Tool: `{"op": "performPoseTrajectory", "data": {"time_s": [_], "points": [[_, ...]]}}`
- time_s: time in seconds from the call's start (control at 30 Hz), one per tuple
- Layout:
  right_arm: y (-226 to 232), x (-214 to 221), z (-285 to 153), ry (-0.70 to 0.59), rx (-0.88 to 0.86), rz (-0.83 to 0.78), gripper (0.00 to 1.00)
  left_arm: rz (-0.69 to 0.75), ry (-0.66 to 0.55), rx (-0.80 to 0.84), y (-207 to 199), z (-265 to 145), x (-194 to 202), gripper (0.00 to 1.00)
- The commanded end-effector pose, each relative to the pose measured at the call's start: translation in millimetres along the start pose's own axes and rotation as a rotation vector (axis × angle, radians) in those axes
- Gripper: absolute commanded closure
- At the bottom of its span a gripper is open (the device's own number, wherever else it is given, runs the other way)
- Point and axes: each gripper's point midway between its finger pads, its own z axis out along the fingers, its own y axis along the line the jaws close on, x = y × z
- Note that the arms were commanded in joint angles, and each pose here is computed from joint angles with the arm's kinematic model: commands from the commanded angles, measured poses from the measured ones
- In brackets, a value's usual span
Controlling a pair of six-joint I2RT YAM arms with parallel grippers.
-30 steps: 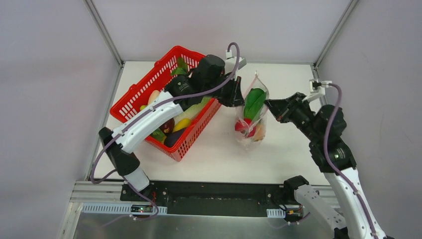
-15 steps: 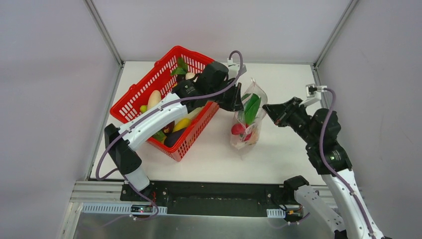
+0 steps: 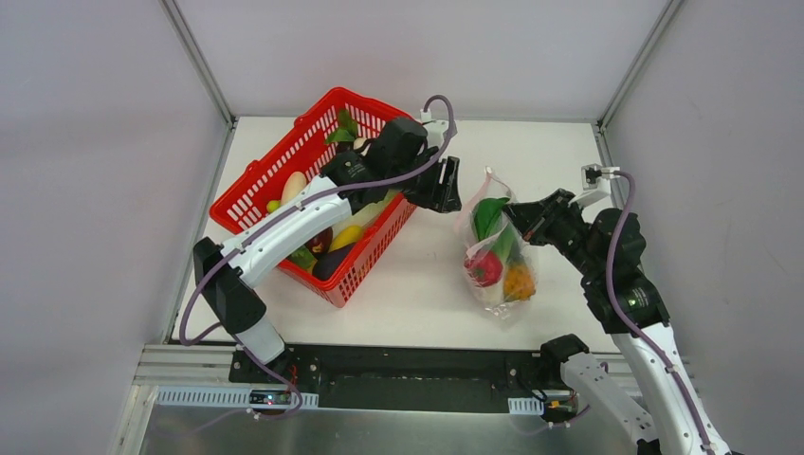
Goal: Place the food in the zip-top bag and seal the zipper
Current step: Adjust the zipper food storage bag at the center of the board, then pick up the fake fruit from the bin.
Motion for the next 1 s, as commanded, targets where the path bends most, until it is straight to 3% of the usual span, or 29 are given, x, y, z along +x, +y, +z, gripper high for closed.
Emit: {"op": "performPoseTrajectory", "data": {"time_s": [0.0, 0.53, 0.77, 0.97], "points": [[19, -25, -6, -0.096, -0.058, -0.025, 1.00, 0.027, -0.070, -0.030, 2, -30, -17, 0.40], [18, -21, -3, -0.075, -0.066, -0.021, 1.00, 0.107, -0.248, -0.046, -6, -96, -44, 0.01], [20, -22, -5, -0.078, -0.068, -0.023, 1.00, 0.100, -0.304, -0.174, 24, -126, -42, 0.01], [19, -20, -3, -0.070, -0.068, -0.019, 1.00, 0.047, -0.410, -0.373, 72, -168, -39, 0.01]]}}
